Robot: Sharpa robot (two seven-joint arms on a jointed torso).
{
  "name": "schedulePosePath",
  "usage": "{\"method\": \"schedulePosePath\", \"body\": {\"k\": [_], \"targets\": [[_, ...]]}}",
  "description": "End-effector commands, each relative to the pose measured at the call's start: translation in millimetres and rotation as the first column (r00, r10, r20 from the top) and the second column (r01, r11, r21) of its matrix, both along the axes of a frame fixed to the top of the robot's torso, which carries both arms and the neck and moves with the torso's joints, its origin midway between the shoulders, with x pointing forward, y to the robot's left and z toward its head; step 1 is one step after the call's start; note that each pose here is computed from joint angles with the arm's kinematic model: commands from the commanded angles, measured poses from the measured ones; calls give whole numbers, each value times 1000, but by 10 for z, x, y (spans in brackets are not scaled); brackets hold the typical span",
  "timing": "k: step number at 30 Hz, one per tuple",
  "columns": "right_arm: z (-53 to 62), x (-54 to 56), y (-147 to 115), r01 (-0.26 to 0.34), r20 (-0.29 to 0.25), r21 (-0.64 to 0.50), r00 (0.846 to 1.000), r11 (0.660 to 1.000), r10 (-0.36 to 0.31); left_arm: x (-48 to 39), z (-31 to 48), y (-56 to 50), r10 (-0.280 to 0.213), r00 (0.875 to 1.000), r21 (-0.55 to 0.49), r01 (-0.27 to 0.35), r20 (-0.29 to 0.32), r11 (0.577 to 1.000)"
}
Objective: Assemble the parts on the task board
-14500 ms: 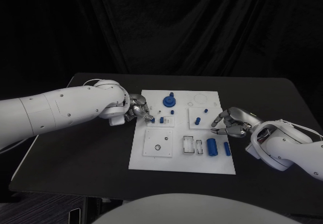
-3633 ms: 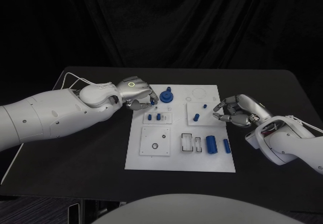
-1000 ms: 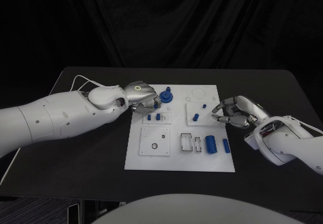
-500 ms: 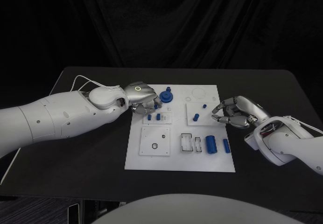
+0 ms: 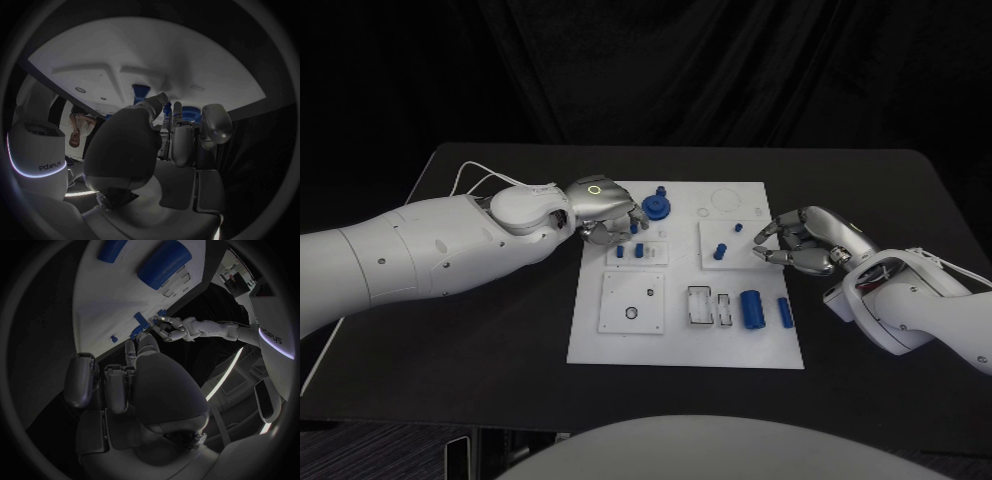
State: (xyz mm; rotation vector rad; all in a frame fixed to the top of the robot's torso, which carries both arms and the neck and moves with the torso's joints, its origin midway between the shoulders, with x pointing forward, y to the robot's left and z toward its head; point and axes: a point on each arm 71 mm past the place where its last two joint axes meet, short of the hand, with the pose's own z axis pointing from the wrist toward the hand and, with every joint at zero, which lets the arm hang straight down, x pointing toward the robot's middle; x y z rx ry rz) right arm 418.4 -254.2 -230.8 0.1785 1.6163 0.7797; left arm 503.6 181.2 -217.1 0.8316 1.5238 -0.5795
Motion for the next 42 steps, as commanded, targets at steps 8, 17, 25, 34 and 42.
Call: {"method": "schedulePosePath", "body": {"k": [8,17,25,34,42], "targets": [[-18,-13,-22,10,-20,-8,1000,1000,-10,72,107,196,195,974,-102,-184,114,978],[20,-48,-89,22,-10,-5,1000,1000,-22,-76,288,583,245,938,-263,-179,244,948],[318,36,-114,28,63,8,998,1000,-29,-351,444,860,235,969,-547,-154,80,823],[669,284,111,-67,102,-57,992,996,72,-427,474,848,-14,957,-821,-241,-290,517],[603,454,207,-108,129,-253,981,961,145,-505,337,741,-151,890,-859,-353,-431,372]]}}
